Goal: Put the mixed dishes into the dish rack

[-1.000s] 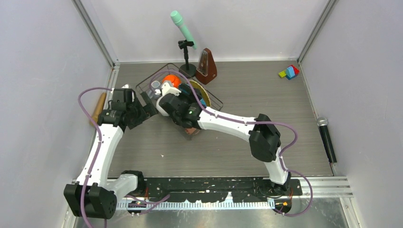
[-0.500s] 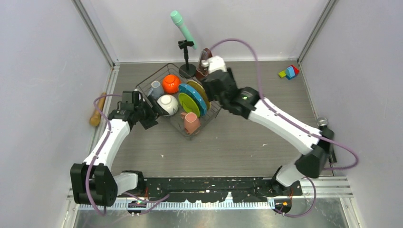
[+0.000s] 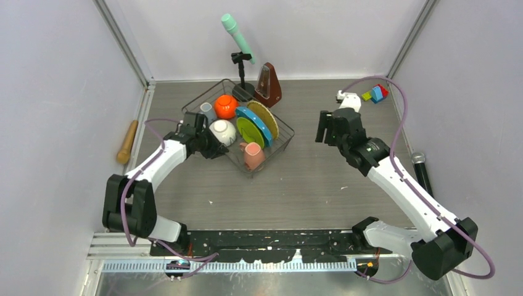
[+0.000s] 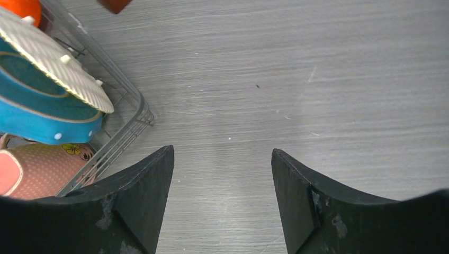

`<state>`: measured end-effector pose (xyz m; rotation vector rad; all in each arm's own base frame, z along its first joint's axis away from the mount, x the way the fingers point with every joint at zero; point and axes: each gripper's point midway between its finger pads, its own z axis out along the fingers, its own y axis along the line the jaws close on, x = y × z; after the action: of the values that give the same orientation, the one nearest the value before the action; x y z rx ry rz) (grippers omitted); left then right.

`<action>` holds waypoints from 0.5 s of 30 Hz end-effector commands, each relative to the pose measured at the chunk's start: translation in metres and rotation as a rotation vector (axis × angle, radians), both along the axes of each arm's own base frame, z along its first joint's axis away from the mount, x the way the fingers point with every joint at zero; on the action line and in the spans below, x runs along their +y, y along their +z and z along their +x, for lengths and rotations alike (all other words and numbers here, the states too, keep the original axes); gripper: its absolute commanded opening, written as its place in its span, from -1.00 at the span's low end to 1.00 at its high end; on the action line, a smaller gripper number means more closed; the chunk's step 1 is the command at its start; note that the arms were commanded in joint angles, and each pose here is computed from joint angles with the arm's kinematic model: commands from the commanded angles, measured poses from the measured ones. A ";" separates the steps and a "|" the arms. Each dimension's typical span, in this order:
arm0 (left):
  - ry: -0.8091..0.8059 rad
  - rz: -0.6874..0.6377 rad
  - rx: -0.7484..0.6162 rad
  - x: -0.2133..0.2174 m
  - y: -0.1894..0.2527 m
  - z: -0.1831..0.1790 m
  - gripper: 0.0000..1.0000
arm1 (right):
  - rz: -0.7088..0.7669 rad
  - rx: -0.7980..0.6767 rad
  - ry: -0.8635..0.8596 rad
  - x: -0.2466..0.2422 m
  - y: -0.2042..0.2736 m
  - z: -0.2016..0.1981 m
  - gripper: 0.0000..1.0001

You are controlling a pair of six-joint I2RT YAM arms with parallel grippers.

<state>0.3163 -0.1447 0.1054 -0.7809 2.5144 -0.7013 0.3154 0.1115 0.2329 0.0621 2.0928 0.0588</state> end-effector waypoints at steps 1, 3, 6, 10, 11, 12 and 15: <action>-0.089 -0.053 -0.140 -0.053 0.021 0.040 -0.70 | 0.155 -0.028 -0.067 -0.016 0.001 0.008 0.46; -0.104 -0.065 -0.146 -0.066 0.022 0.047 -0.68 | 0.195 -0.034 -0.101 -0.023 -0.003 0.010 0.47; -0.107 -0.083 -0.151 -0.077 0.023 0.054 -0.52 | 0.217 -0.046 -0.141 -0.030 -0.011 0.011 0.47; -0.088 0.000 -0.160 -0.062 0.031 0.053 0.10 | 0.212 -0.069 -0.196 -0.040 -0.016 0.016 0.49; -0.077 0.041 -0.166 -0.054 0.034 0.050 0.20 | 0.206 -0.084 -0.221 -0.044 -0.016 0.018 0.50; -0.069 0.078 -0.180 -0.045 0.038 0.048 0.27 | 0.192 -0.089 -0.248 -0.050 -0.019 0.019 0.52; -0.041 0.179 -0.227 -0.017 0.056 0.034 0.38 | 0.177 -0.155 -0.326 -0.066 -0.014 0.023 0.54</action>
<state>0.3568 -0.2011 0.1238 -0.6110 2.4627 -0.7185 0.3243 0.0660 0.1928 0.3640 2.0723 0.0920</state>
